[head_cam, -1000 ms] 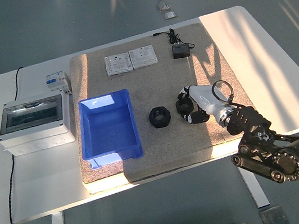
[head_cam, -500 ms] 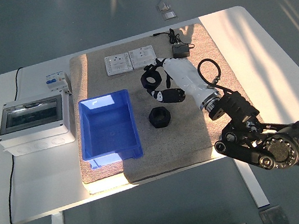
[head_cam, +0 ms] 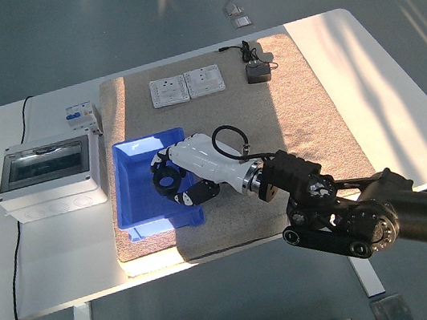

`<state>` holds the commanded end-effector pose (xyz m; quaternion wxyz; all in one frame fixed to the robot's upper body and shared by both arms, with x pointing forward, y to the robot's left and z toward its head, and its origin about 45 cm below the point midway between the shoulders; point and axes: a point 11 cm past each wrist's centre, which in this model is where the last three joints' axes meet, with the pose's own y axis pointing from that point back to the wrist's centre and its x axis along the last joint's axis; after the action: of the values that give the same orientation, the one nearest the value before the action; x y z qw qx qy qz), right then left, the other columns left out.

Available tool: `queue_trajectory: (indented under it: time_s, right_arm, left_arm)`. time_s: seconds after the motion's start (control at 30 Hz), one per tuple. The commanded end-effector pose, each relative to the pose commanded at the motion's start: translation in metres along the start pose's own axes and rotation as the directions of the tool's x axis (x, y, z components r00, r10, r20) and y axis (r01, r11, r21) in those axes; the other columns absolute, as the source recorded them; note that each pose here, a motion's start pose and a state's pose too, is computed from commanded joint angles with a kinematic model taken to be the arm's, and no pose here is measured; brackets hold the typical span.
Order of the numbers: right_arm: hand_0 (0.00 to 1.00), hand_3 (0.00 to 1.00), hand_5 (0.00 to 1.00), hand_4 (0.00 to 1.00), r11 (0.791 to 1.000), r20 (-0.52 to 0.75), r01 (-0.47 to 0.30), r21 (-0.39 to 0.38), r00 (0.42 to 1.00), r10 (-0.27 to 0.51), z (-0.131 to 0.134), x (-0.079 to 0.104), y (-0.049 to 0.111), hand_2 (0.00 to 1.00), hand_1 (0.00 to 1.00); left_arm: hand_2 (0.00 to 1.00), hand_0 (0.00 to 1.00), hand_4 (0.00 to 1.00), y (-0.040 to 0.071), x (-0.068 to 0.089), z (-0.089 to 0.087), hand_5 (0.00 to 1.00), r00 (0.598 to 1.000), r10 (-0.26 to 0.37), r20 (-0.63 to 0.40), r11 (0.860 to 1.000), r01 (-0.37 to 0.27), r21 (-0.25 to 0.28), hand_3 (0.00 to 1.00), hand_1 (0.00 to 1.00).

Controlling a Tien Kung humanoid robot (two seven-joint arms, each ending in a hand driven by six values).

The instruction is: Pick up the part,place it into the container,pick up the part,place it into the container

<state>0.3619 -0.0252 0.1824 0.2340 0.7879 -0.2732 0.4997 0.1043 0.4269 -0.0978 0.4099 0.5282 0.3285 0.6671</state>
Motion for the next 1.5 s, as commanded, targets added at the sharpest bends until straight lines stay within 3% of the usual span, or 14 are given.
queue_trajectory:
  time_s: [0.1, 0.13, 0.3, 0.33, 0.4, 0.5, 0.6, 0.7, 0.73, 0.9, 0.93, 1.1, 1.13, 1.5]
  right_arm:
    - [0.857, 0.703, 0.002, 0.286, 1.0, 0.002, -0.008, 0.001, 1.0, 0.008, 0.001, 0.001, 0.0, 0.742, 0.779]
    - [0.984, 0.743, 0.052, 0.352, 1.0, 0.003, -0.009, -0.002, 1.0, 0.009, 0.002, 0.0, 0.001, 0.835, 0.912]
    - [0.984, 0.743, 0.052, 0.352, 1.0, 0.006, -0.005, -0.01, 1.0, 0.005, 0.004, -0.002, 0.002, 0.835, 0.912]
    - [0.998, 0.791, 0.105, 0.413, 1.0, 0.008, -0.006, -0.014, 1.0, 0.006, 0.004, -0.002, 0.003, 0.878, 0.96]
    - [0.998, 0.791, 0.105, 0.413, 1.0, 0.014, -0.009, -0.019, 1.0, 0.01, 0.006, -0.002, 0.004, 0.878, 0.96]
    - [0.998, 0.791, 0.105, 0.413, 0.998, 0.057, -0.062, -0.026, 0.996, 0.063, 0.01, 0.002, 0.007, 0.878, 0.96]
    - [0.998, 0.785, 0.107, 0.423, 0.985, 0.126, -0.147, -0.086, 0.98, 0.157, 0.025, 0.012, 0.014, 0.869, 0.937]
    - [0.998, 0.785, 0.107, 0.423, 0.958, 0.159, -0.193, -0.21, 0.96, 0.229, 0.049, 0.019, 0.024, 0.869, 0.937]
    - [0.94, 0.768, 0.093, 0.491, 0.952, 0.164, -0.192, -0.24, 0.958, 0.234, 0.055, 0.019, 0.026, 0.843, 0.858]
    - [0.94, 0.768, 0.093, 0.491, 0.933, 0.211, -0.104, -0.344, 0.96, 0.185, 0.069, 0.005, 0.033, 0.843, 0.858]
    - [0.962, 0.905, 0.125, 0.632, 0.931, 0.221, -0.084, -0.354, 0.96, 0.171, 0.07, 0.001, 0.034, 0.893, 0.886]
    - [0.962, 0.905, 0.125, 0.632, 0.921, 0.257, 0.008, -0.39, 0.961, 0.1, 0.076, -0.014, 0.037, 0.893, 0.886]
    - [0.991, 0.954, 0.165, 0.708, 0.919, 0.262, 0.022, -0.394, 0.961, 0.09, 0.076, -0.016, 0.037, 0.941, 0.93]
    - [0.996, 0.965, 0.187, 0.737, 0.902, 0.272, 0.086, -0.422, 0.962, 0.035, 0.082, -0.027, 0.04, 0.953, 0.937]
  left_arm:
    - [0.734, 0.687, 0.745, 0.0, 0.0, 0.0, 0.729, 1.0, 0.001, 0.001, 1.0, -0.001, -0.001, 0.697, 0.682]
    - [0.73, 0.686, 0.744, 0.0, 0.001, 0.0, 0.729, 1.0, 0.002, 0.002, 1.0, -0.002, -0.002, 0.696, 0.68]
    - [0.73, 0.686, 0.744, 0.0, 0.001, 0.001, 0.729, 1.0, 0.003, 0.006, 1.0, -0.003, -0.003, 0.696, 0.68]
    - [0.729, 0.685, 0.743, 0.0, 0.001, 0.001, 0.728, 1.0, 0.003, 0.007, 1.0, -0.003, -0.003, 0.693, 0.679]
    - [0.729, 0.685, 0.743, 0.0, 0.001, 0.001, 0.728, 1.0, 0.003, 0.008, 1.0, -0.003, -0.004, 0.693, 0.679]
    - [0.729, 0.685, 0.743, 0.0, 0.001, 0.001, 0.728, 1.0, 0.004, 0.011, 1.0, -0.003, -0.006, 0.693, 0.679]
    - [0.729, 0.685, 0.742, 0.0, 0.001, 0.001, 0.724, 1.0, 0.004, 0.011, 1.0, -0.004, -0.007, 0.69, 0.68]
    - [0.729, 0.685, 0.742, 0.0, 0.001, -0.001, 0.724, 1.0, 0.005, 0.007, 1.0, -0.005, -0.005, 0.69, 0.68]
    - [0.728, 0.684, 0.741, 0.0, 0.001, -0.001, 0.723, 1.0, 0.005, 0.006, 1.0, -0.005, -0.005, 0.684, 0.676]
    - [0.728, 0.684, 0.741, 0.0, 0.001, -0.001, 0.723, 1.0, 0.005, 0.013, 1.0, -0.005, -0.006, 0.684, 0.676]
    - [0.726, 0.683, 0.739, 0.0, 0.001, -0.001, 0.721, 1.0, 0.005, 0.014, 1.0, -0.005, -0.007, 0.681, 0.679]
    - [0.726, 0.683, 0.739, 0.0, 0.001, -0.001, 0.721, 1.0, 0.004, 0.016, 1.0, -0.004, -0.01, 0.681, 0.679]
    - [0.724, 0.681, 0.738, 0.0, 0.0, -0.001, 0.719, 1.0, 0.004, 0.015, 1.0, -0.003, -0.01, 0.679, 0.674]
    - [0.724, 0.682, 0.735, 0.0, 0.0, 0.0, 0.717, 1.0, 0.003, 0.013, 1.0, -0.003, -0.013, 0.676, 0.674]
